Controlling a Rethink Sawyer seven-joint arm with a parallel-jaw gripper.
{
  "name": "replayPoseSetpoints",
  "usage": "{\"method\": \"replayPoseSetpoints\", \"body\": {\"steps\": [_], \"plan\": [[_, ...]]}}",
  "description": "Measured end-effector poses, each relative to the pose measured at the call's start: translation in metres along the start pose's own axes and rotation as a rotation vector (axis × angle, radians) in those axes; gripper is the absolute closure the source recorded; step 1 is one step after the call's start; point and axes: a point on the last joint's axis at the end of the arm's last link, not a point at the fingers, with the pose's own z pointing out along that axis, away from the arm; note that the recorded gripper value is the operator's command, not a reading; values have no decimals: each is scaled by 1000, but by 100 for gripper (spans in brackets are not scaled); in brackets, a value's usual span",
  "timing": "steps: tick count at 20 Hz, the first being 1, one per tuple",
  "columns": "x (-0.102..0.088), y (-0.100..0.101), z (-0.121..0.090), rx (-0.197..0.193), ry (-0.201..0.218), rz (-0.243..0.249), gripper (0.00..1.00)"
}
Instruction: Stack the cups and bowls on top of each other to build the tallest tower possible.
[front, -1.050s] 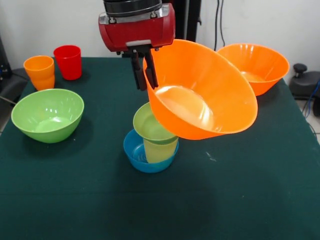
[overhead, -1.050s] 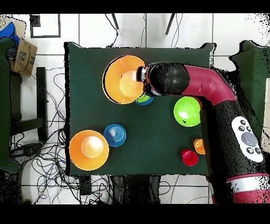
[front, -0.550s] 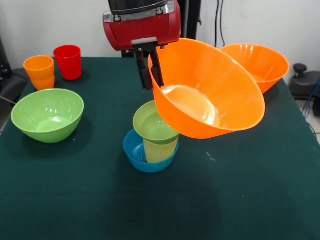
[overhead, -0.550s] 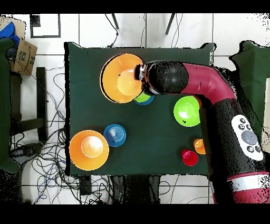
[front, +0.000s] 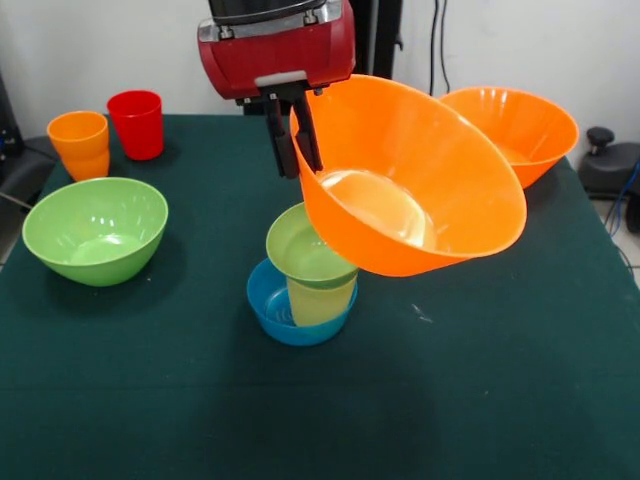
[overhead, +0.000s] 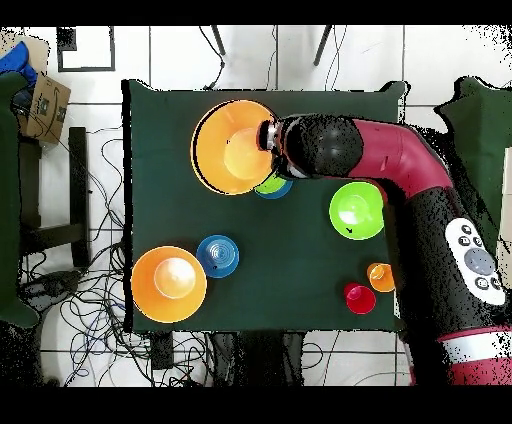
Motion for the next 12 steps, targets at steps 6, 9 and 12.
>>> {"method": "replayPoseSetpoints", "body": {"steps": [6, 9, 12], "plan": [[-3, -16, -7, -7, -13, 18, 100], [-4, -23, -9, -7, -16, 26, 100], [-3, -31, -11, -3, -14, 35, 100]]}}
